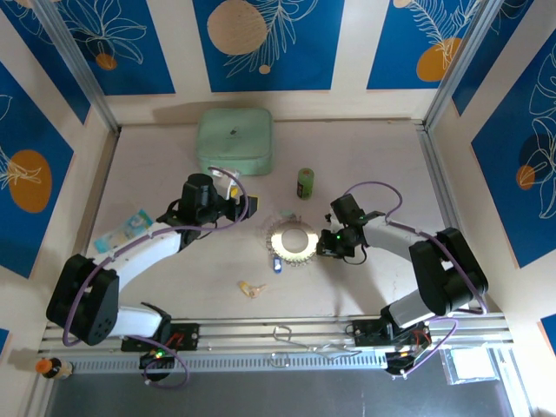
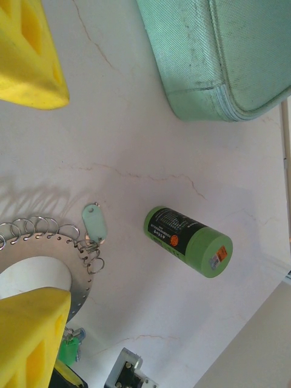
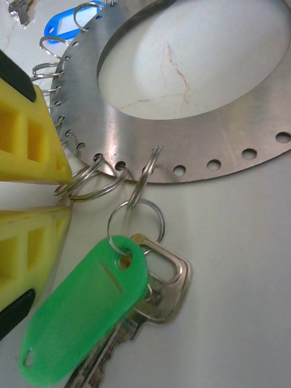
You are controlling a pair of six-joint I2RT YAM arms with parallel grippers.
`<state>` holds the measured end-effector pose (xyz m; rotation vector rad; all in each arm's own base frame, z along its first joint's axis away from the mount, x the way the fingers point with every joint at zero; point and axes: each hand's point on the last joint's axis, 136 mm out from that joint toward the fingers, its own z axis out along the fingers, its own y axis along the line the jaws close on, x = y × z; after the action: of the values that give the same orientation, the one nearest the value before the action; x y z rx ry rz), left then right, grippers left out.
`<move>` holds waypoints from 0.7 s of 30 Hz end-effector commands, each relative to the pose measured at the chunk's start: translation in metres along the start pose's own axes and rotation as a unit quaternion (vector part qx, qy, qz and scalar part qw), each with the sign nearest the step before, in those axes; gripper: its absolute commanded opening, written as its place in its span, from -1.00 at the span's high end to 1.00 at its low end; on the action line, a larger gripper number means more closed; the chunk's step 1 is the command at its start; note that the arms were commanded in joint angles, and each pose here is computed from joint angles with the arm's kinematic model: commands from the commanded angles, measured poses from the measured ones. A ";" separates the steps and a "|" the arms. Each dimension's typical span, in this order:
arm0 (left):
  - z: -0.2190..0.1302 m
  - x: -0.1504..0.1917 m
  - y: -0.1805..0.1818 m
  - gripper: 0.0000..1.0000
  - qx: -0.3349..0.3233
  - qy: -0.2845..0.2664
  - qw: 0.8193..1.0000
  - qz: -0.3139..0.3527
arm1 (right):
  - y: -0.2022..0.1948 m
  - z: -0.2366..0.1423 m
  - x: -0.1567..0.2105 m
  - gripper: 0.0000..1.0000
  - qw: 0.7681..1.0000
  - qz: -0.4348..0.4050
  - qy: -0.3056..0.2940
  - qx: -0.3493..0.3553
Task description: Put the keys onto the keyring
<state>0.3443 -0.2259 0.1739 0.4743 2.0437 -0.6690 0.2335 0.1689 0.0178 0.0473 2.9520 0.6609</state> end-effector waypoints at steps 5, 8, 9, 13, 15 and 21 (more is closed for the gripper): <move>-0.007 -0.018 -0.004 -0.52 0.010 -0.026 1.000 0.012 | 0.023 -0.002 -0.013 0.62 0.999 -0.014 -0.009 -0.040; -0.007 -0.018 -0.004 -0.52 0.011 -0.026 1.000 0.013 | 0.023 -0.002 -0.015 0.63 0.999 -0.016 -0.010 -0.037; -0.007 -0.018 -0.005 -0.52 0.011 -0.026 1.000 0.013 | 0.022 -0.002 -0.014 0.64 0.999 -0.015 -0.010 -0.035; -0.007 -0.019 -0.005 -0.52 0.011 -0.028 0.999 0.014 | 0.020 -0.001 -0.014 0.69 0.999 -0.016 -0.009 -0.028; -0.008 -0.019 -0.005 -0.51 0.012 -0.028 0.999 0.014 | 0.018 0.000 -0.014 0.69 1.000 -0.018 -0.007 -0.022; -0.008 -0.020 -0.006 -0.51 0.012 -0.029 0.999 0.015 | 0.015 -0.003 -0.014 0.66 1.000 -0.023 -0.007 -0.001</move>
<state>0.3438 -0.2263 0.1748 0.4768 2.0410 -0.6725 0.2477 0.1818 0.0266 0.0026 2.9114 0.6906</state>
